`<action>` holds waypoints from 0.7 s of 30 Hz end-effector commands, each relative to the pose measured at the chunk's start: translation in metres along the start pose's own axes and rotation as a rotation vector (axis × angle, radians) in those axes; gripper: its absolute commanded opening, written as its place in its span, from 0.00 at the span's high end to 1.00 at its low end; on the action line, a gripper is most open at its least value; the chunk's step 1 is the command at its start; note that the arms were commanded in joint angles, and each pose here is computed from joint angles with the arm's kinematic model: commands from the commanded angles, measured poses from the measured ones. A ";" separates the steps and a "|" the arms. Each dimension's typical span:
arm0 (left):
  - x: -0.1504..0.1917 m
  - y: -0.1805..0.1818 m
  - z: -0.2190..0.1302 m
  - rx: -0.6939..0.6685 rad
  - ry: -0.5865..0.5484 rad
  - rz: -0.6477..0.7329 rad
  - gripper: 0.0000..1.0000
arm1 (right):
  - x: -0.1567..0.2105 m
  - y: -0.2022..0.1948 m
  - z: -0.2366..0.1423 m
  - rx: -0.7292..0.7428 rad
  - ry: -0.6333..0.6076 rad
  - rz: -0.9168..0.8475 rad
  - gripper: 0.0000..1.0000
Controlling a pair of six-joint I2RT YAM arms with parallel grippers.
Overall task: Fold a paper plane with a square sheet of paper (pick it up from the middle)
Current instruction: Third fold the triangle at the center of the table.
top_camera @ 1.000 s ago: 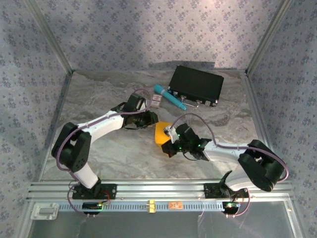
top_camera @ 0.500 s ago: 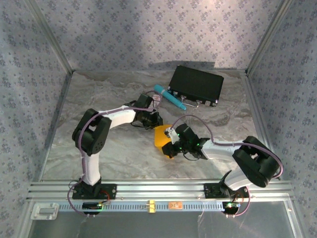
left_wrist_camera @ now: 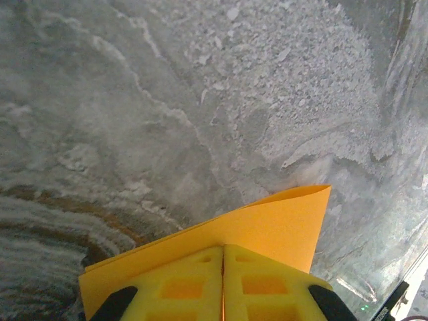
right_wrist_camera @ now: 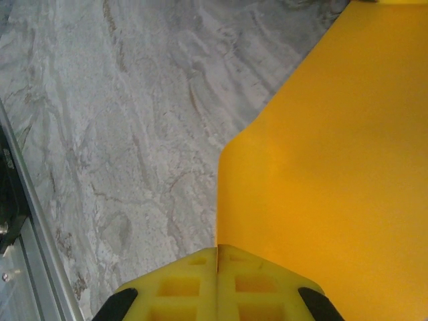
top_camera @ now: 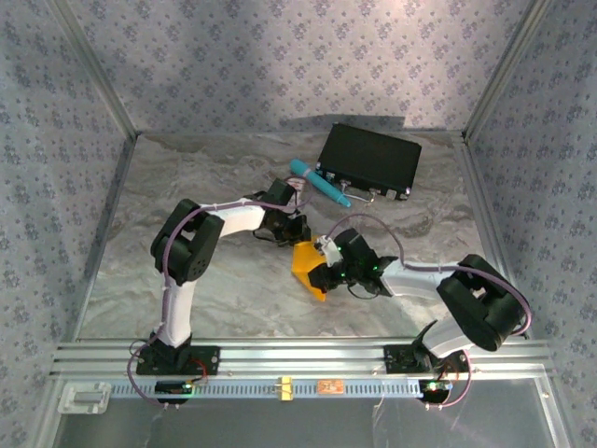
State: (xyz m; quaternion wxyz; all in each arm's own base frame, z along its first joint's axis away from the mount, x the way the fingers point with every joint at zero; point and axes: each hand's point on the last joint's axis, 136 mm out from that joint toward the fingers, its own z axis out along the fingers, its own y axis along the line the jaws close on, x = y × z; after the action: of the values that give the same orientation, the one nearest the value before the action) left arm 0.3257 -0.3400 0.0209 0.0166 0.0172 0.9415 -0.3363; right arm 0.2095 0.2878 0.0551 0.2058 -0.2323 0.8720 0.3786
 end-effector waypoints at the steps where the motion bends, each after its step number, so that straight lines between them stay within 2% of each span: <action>1: 0.017 0.025 0.013 -0.093 0.063 -0.015 0.92 | -0.007 -0.007 -0.002 0.019 0.004 0.021 0.99; 21: 0.016 0.023 0.009 -0.102 0.048 -0.021 0.93 | -0.002 -0.042 -0.001 0.163 0.030 0.088 0.99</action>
State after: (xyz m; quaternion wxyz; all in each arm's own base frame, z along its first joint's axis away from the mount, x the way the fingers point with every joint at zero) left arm 0.3257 -0.3406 0.0214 0.0185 0.0235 0.9423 -0.3335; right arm 0.2280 0.2656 0.0344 0.1918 -0.1906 0.9050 0.3284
